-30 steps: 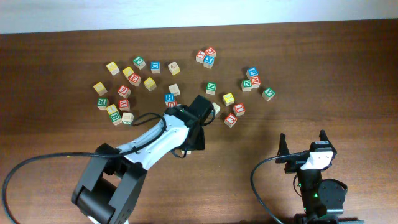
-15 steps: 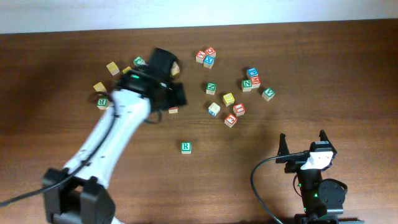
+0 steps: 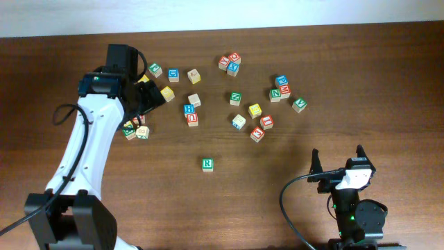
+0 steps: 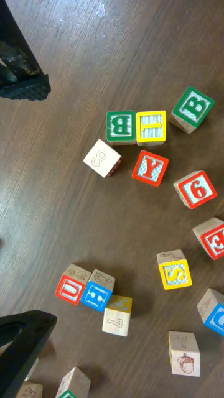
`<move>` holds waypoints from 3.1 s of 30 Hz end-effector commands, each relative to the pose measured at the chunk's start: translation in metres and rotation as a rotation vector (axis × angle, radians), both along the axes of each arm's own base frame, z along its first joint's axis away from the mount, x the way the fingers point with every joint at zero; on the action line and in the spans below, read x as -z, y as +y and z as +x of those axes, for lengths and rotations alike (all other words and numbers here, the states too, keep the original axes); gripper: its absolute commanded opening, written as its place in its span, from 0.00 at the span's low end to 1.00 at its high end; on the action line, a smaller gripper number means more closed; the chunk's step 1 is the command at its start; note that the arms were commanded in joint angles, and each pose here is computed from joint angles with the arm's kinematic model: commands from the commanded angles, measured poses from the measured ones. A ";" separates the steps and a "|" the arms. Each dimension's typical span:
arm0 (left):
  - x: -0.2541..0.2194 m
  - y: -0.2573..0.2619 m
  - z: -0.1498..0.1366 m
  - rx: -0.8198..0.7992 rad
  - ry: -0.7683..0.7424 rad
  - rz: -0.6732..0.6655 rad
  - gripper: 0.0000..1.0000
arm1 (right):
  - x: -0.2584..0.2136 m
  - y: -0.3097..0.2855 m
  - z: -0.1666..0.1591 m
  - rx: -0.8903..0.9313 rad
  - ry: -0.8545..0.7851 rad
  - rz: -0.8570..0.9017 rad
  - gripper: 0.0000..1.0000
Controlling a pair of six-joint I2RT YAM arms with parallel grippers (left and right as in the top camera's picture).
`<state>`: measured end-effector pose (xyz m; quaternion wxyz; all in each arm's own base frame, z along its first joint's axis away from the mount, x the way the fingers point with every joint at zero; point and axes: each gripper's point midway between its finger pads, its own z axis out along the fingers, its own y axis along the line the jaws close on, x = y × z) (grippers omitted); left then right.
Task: Spell out RSS
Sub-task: 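Move the left gripper back to the left block cluster, then lower the left gripper and grasp a green-lettered S block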
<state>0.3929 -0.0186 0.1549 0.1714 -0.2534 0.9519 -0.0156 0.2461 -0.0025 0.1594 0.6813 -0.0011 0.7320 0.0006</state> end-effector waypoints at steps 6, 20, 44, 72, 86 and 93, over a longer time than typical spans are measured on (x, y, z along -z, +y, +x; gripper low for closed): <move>-0.047 -0.046 0.035 0.210 -0.138 -0.187 0.98 | 0.003 -0.001 0.000 0.006 0.004 -0.004 0.98; 0.026 -0.044 0.082 0.051 0.033 -0.039 0.99 | 0.003 -0.001 0.000 0.006 0.004 -0.004 0.98; 0.147 -0.045 0.115 0.002 0.115 -0.014 0.72 | 0.003 -0.001 0.000 0.006 0.004 -0.004 0.98; 0.164 -0.037 0.121 -0.011 0.112 0.036 0.30 | 0.003 -0.001 0.000 0.006 0.004 -0.004 0.98; 0.130 -0.048 0.123 0.005 0.130 -0.021 0.29 | 0.003 -0.001 0.000 0.006 0.004 -0.004 0.98; 0.066 -0.049 0.102 0.022 0.204 -0.028 0.30 | 0.003 -0.001 0.000 0.006 0.004 -0.004 0.98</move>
